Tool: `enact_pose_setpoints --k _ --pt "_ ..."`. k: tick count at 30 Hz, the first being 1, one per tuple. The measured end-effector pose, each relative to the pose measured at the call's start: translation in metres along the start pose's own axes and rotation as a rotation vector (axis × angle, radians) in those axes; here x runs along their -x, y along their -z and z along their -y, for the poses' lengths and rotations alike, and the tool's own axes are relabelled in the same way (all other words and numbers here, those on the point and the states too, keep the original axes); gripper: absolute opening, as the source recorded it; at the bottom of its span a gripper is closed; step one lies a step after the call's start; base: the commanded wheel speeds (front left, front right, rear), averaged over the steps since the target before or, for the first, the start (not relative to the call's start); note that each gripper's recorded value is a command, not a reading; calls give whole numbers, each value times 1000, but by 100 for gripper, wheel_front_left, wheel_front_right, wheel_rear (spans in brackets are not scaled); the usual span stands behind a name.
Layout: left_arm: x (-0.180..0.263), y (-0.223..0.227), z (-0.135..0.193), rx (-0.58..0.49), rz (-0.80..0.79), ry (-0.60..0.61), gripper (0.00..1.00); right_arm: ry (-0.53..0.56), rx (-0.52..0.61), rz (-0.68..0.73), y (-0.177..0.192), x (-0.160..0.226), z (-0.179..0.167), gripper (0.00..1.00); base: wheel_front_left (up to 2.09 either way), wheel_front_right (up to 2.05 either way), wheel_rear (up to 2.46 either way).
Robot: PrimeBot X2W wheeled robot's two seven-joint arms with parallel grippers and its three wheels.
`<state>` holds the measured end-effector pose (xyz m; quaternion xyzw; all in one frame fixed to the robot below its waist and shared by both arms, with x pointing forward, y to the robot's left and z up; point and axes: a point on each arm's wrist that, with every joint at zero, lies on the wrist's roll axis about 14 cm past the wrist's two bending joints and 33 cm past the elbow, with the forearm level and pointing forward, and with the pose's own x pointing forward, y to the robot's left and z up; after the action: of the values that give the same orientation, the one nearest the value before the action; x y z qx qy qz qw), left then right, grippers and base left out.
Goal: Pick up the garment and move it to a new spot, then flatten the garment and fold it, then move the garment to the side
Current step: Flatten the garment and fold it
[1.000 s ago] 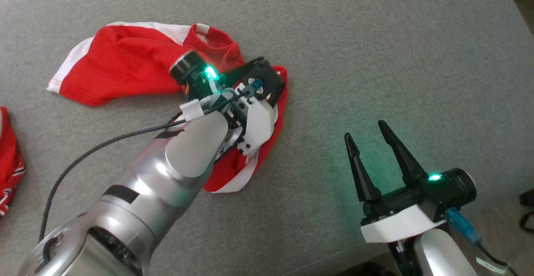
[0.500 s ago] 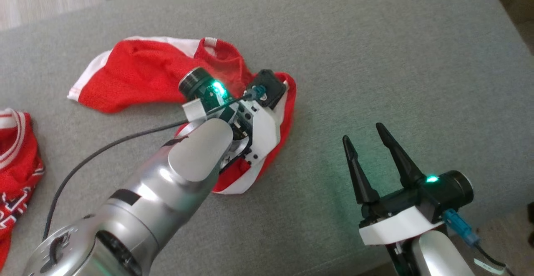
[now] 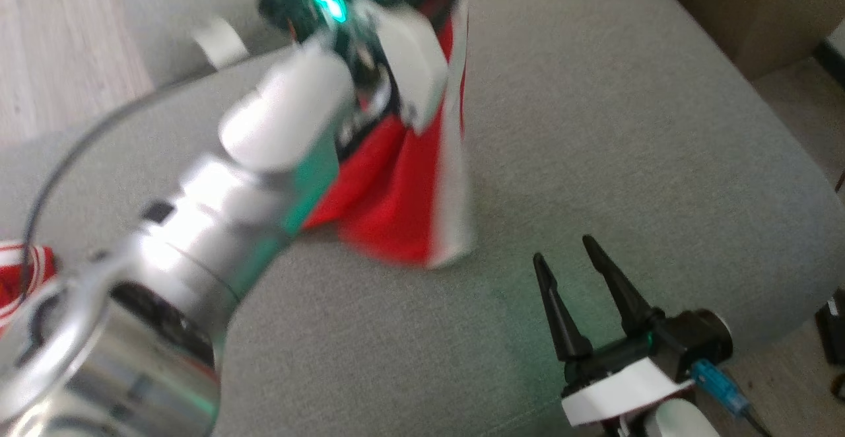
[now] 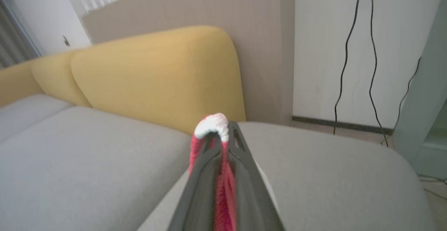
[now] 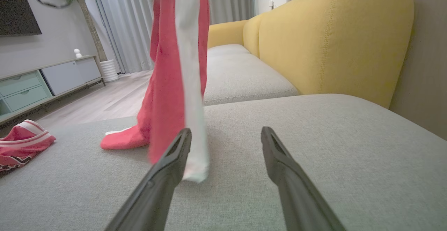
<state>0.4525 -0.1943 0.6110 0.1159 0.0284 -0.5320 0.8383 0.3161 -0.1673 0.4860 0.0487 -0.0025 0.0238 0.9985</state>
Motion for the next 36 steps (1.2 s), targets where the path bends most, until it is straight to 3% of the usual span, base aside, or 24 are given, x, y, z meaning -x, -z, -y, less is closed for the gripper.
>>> enact_pose_setpoints --k 5,9,12,17,22,26,27,28,29,36 --pt "12 -81 -16 -15 166 -64 0 19 -7 23 -5 13 3 100 0 0 0" --pt "22 -80 -24 39 172 -91 0 12 -6 39 -9 10 3 100 0 0 0" --pt "32 -29 -31 129 92 -120 0 -5 -3 38 -9 5 -1 100 0 0 0" --pt "74 114 -23 379 -88 -206 0 -23 -8 5 1 0 -5 100 0 0 0" --pt "126 217 22 596 -191 -286 0 -44 -3 -27 11 -8 -9 100 0 0 0" --pt "149 248 63 651 -227 -281 0 -74 8 -42 15 -14 -16 100 0 0 0" --pt "151 247 69 658 -213 -278 26 -81 11 -44 16 -15 -18 100 0 0 0" --pt "153 247 75 667 -203 -273 93 -87 11 -45 16 -16 -19 100 0 0 0" --pt "155 246 80 663 -197 -269 100 -91 11 -45 16 -16 -20 100 0 0 0" --pt "172 245 83 612 -169 -310 100 -99 17 -43 16 -14 -23 100 0 0 0"
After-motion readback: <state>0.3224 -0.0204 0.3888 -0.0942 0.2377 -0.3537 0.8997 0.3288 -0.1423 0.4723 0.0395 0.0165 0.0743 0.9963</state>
